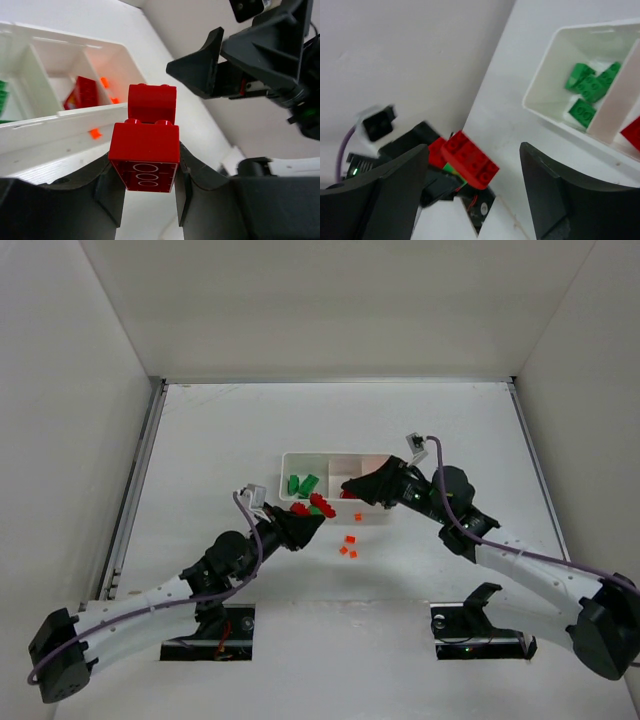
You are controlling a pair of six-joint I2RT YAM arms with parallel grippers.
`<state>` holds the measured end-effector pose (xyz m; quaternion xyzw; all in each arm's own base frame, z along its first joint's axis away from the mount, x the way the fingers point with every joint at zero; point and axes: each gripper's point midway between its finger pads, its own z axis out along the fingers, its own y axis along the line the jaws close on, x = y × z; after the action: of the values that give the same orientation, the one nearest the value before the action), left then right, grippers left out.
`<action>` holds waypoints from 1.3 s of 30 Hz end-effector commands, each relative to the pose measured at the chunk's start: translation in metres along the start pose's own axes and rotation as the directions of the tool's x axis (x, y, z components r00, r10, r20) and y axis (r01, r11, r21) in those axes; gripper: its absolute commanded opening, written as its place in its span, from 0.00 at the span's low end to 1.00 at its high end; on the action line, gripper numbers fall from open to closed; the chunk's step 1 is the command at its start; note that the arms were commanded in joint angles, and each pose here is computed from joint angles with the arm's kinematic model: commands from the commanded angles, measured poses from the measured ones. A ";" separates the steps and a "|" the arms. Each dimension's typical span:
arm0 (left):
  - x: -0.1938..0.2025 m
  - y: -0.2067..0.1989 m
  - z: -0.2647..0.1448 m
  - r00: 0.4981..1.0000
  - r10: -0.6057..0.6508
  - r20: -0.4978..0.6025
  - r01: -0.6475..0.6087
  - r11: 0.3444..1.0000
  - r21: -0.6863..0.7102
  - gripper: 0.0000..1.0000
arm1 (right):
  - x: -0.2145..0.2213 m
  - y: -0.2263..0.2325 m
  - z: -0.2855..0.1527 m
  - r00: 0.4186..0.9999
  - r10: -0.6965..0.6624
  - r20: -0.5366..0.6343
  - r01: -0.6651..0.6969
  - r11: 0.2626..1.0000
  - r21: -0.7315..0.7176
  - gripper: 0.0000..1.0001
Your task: Sort the legos into containers by color
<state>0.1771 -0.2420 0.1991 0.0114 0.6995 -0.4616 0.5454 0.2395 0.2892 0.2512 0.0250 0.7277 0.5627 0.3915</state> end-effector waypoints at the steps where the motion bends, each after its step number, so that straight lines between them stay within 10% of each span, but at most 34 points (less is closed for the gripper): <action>1: -0.014 -0.060 -0.006 0.978 -0.200 -0.066 0.211 0.925 0.315 0.25 | 0.015 0.045 -0.021 0.988 -0.139 -0.069 0.119 0.964 -0.238 0.82; 15: -0.042 -0.093 -0.011 0.903 -0.369 -0.219 0.427 0.734 0.528 0.25 | 0.041 0.060 -0.039 0.973 -0.218 -0.082 0.183 0.934 -0.308 0.91; 33: -0.040 -0.075 -0.017 0.903 -0.384 -0.194 0.427 0.749 0.506 0.25 | 0.039 0.080 -0.033 0.981 -0.185 -0.062 0.148 0.913 -0.379 0.49; 39: -0.039 -0.073 -0.017 0.904 -0.384 -0.190 0.425 0.751 0.505 0.25 | 0.044 0.082 -0.026 0.979 -0.176 -0.102 0.125 0.914 -0.385 0.59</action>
<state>0.1501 -0.2591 0.2567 0.0059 0.5831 -0.7268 0.3630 0.1658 0.3129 0.2713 -0.1242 0.6646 0.6373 0.3698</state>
